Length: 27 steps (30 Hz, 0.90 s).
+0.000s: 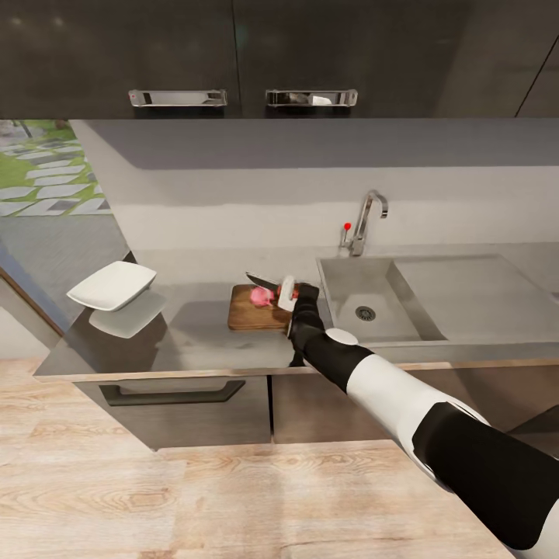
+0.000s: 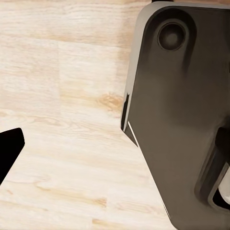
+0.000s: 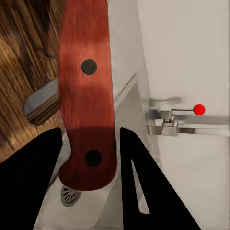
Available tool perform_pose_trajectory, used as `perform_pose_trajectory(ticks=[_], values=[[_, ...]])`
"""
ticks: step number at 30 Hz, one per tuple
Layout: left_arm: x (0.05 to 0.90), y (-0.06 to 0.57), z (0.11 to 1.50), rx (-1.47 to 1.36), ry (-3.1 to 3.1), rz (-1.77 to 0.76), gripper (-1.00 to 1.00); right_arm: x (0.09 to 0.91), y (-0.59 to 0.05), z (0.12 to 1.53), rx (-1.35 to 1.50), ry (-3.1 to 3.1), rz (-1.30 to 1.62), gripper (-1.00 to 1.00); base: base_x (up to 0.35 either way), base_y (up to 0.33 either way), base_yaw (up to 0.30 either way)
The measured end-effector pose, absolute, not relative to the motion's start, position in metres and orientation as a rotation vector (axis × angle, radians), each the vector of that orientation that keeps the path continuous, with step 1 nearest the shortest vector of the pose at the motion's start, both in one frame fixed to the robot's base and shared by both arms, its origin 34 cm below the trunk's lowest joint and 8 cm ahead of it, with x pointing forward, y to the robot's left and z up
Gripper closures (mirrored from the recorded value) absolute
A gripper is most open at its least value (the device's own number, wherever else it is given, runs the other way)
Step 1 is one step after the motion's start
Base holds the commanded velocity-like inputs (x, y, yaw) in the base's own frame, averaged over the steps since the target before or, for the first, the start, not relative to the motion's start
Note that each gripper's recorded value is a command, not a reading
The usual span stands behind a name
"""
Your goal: In the kitchen, take the Vidalia onion out of the sink, dice it on the chopping board with the paring knife, put the diced onion into the bowl on the countertop, then place both the paring knife and the chopping board into the sink.
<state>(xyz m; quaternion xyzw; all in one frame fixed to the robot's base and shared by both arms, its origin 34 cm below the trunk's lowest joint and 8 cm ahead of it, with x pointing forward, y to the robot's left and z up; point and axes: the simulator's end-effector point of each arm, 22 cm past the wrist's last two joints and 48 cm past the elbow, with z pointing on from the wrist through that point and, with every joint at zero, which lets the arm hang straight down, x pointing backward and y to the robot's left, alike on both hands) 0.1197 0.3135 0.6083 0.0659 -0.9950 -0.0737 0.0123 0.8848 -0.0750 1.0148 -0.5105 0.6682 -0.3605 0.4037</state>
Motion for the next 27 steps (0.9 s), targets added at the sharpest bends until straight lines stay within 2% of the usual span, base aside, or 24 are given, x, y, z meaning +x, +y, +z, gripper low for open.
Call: perform_pose_trajectory(ticks=[27], values=[[0.1194,0.3135,0.6084,0.207,-3.100,-0.230,-1.00,0.8843,-0.0776,1.0117,-1.296,1.692,-0.917,1.00,0.000,0.000,0.000]])
